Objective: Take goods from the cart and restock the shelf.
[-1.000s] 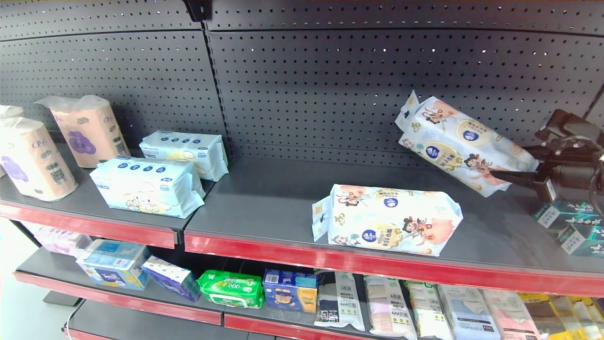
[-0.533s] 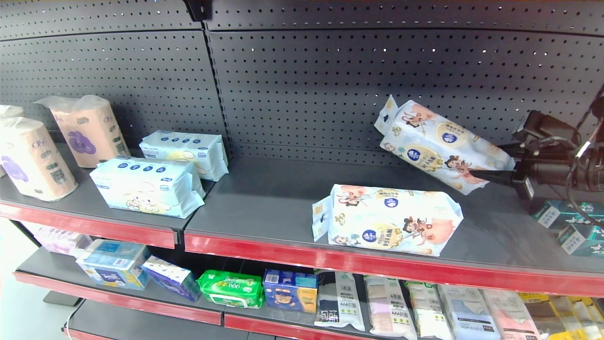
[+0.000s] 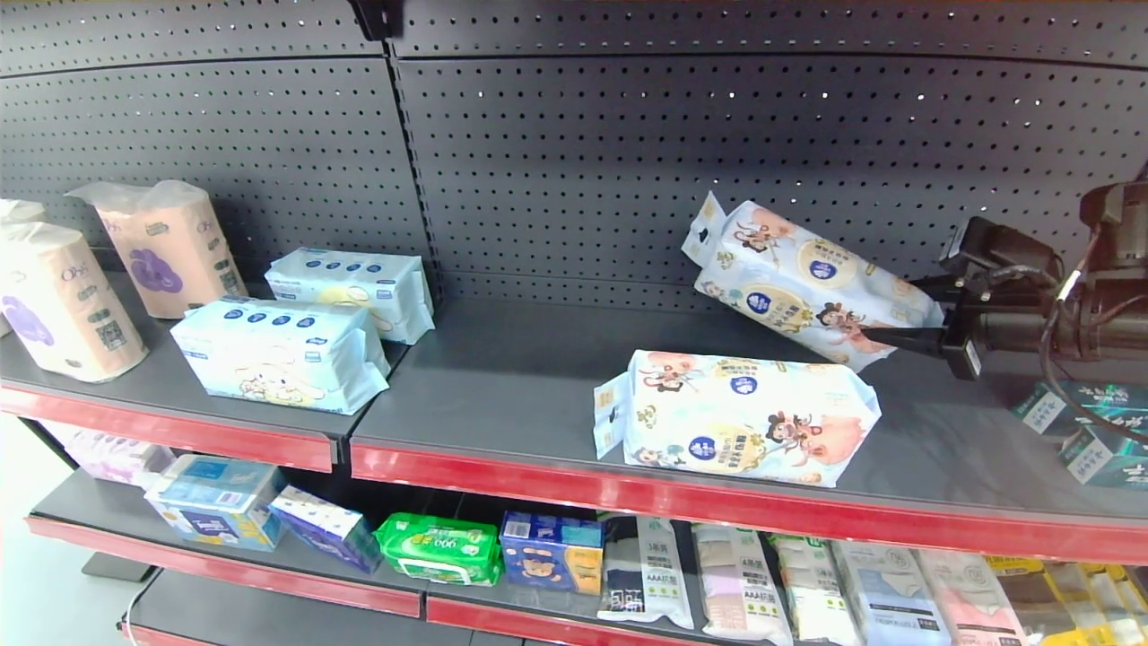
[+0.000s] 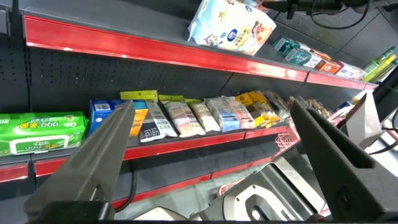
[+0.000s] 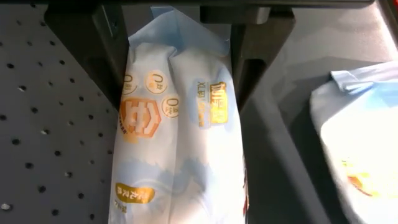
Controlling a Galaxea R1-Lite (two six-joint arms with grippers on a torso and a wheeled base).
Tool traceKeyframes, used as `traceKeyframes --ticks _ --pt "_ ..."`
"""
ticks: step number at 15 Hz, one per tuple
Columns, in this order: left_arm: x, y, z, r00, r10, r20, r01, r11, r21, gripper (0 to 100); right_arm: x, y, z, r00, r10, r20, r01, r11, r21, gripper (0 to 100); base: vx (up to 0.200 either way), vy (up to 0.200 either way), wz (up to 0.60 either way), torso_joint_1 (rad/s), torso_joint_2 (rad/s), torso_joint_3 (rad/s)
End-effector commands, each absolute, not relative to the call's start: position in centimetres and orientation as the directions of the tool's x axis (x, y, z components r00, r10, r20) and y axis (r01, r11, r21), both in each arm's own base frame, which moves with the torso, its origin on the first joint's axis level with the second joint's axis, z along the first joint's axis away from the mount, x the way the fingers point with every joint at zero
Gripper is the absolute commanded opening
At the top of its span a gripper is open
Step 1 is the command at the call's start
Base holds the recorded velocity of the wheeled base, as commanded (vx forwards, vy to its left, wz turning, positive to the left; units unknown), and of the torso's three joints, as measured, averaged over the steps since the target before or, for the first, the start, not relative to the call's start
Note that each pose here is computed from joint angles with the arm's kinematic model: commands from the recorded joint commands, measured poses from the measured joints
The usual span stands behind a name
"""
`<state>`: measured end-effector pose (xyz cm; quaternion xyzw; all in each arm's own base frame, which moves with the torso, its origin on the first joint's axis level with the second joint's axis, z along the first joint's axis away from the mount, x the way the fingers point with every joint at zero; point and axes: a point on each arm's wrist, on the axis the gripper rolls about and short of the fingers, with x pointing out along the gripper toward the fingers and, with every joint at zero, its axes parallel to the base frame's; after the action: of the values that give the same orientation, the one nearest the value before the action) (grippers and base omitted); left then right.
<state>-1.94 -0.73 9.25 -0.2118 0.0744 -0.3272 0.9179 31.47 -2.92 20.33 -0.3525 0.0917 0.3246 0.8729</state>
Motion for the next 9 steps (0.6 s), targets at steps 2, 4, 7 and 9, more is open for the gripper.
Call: traceKeyframes --ticks 2,4,7,9 --pt "-1.9 -0.7 9.2 0.775 -0.632 0.000 0.568 0.696 -0.439 100 32.2 -3.4 19.4 0.754 0.529 -0.391 -0.651 0.516 -0.557 0 0.000 0.000 0.00 0.000 0.00 0.000" --pt "-2.0 -0.7 9.1 0.776 -0.631 -0.004 0.567 0.700 -0.435 100 32.0 -4.1 19.4 0.758 0.521 -0.393 -0.647 0.521 -0.557 0 0.000 0.000 0.00 0.000 0.00 0.000" --pt "-2.0 -0.7 9.1 0.775 -0.632 -0.005 0.569 0.701 -0.430 100 31.3 -4.1 19.5 0.750 0.520 -0.409 -0.658 0.527 -0.538 0 0.000 0.000 0.00 0.000 0.00 0.000" --pt "-2.0 -0.7 9.1 0.776 -0.631 -0.005 0.569 0.704 -0.425 100 30.3 -3.9 19.4 0.719 0.518 -0.463 -0.695 0.532 -0.484 0 0.000 0.000 0.00 0.000 0.00 0.000"
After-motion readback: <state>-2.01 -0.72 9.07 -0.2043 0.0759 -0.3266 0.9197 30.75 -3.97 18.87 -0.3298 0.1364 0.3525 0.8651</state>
